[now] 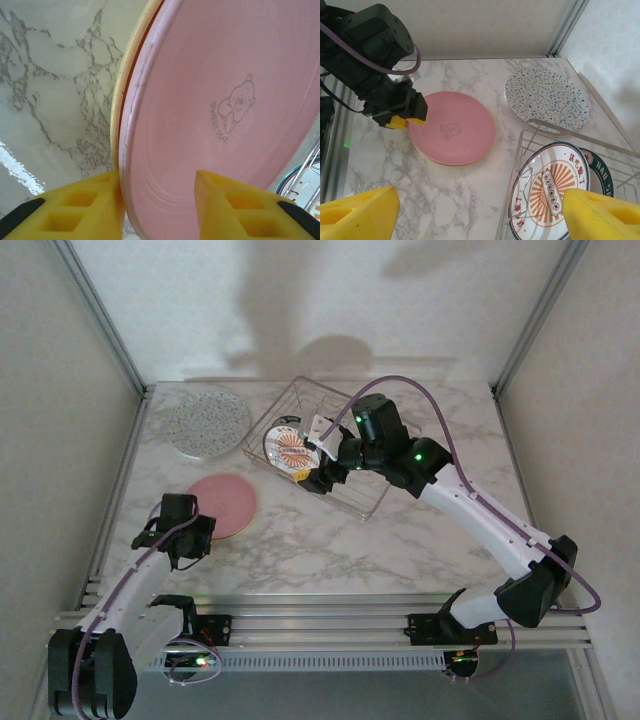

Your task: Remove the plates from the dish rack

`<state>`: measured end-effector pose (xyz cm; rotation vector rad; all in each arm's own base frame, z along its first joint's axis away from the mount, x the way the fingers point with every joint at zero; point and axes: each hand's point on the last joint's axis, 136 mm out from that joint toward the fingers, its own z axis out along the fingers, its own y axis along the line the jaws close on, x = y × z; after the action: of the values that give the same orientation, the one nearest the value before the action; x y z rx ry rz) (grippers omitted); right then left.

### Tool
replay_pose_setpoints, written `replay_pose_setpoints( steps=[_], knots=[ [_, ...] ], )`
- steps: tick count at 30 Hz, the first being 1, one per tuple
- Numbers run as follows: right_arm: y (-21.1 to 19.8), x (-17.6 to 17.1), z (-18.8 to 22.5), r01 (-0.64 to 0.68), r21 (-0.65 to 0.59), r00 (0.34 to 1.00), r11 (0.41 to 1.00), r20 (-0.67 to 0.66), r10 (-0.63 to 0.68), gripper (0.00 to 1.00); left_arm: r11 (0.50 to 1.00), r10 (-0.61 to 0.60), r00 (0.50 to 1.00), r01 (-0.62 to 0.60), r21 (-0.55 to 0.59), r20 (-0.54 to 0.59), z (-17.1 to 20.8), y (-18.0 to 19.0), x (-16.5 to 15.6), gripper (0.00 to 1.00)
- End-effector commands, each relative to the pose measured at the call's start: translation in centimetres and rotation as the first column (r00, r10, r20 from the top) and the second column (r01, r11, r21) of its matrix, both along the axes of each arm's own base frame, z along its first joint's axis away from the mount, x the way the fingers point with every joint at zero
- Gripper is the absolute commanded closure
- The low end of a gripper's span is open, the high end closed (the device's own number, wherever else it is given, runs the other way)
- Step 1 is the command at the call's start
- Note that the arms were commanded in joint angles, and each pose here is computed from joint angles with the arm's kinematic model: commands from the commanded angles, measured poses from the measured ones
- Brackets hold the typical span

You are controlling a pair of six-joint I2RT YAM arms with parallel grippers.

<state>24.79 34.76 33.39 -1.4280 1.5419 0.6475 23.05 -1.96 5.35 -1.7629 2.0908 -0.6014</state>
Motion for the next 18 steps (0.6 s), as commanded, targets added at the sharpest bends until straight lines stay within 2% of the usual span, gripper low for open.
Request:
replay_pose_setpoints(
  steps=[1, 7, 13, 18],
  knots=[
    [0.9, -0.9, 2.4, -0.047, 0.079, 0.999, 0.996, 0.0, 0.047, 0.15, 1.0, 0.015, 1.0, -0.015, 0.013, 0.004, 1.4, 0.4, 0.0, 0.56],
    [0.7, 0.2, 3.5, 0.016, 0.141, 1.0, 0.99, -0.027, -0.012, 0.14, 0.997, 0.041, 0.999, -0.043, 0.069, 0.027, 3.6, 1.5, 0.0, 0.43],
    [-0.2, 2.9, 3.7, 0.158, 0.137, 0.987, 0.978, -0.063, -0.151, 0.15, 0.991, 0.063, 0.996, -0.069, 0.112, 0.064, 6.5, 2.4, 0.8, 0.32],
    [-2.6, 7.1, 3.1, 0.334, 0.131, 0.937, 0.933, -0.149, -0.315, 0.16, 0.981, 0.062, 0.985, -0.09, 0.17, 0.163, 11.0, 3.3, 2.8, 0.31]
  ],
)
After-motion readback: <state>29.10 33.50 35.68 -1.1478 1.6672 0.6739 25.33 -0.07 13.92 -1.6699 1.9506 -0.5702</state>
